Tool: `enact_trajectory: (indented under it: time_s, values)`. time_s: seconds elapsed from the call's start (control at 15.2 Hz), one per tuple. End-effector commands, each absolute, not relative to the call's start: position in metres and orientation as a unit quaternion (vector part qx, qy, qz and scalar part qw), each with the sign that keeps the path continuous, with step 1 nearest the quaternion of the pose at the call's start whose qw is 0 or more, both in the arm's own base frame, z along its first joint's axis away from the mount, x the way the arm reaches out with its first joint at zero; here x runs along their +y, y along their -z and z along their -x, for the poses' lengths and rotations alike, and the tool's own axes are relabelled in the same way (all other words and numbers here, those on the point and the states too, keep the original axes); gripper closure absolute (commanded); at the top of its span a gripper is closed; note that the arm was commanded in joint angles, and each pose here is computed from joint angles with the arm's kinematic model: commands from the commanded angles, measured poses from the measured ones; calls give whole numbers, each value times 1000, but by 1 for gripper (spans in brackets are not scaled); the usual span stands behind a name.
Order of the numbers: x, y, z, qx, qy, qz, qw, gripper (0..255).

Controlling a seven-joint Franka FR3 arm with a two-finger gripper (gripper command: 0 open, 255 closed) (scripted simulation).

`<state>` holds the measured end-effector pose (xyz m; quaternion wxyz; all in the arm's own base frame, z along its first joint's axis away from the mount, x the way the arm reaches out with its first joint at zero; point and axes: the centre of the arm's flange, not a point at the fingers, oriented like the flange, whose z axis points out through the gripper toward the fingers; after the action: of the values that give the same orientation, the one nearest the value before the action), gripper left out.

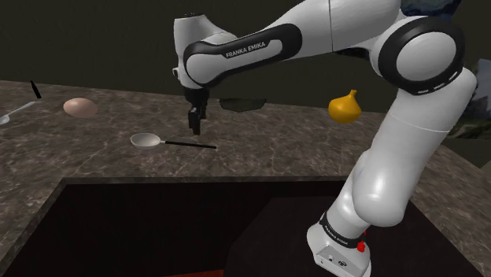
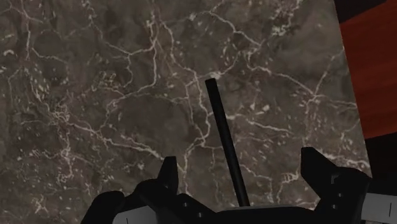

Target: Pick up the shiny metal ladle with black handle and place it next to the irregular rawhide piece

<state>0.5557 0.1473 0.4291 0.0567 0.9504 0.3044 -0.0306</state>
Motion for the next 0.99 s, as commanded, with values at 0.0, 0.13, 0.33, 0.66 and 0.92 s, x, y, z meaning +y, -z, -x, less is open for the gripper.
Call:
enact_trajectory:
  time_s: [0.0, 0.13, 0.33, 0.66, 0.92]
  values:
    - [161, -413, -573, 330, 31, -942, 59, 0]
    - [177, -399, -589, 354, 31, -933, 62, 0]
    - [203, -376, -610, 390, 32, -918, 66, 0]
    - [204, -352, -613, 396, 32, -915, 66, 0]
    - [201, -333, -613, 396, 32, -915, 66, 0]
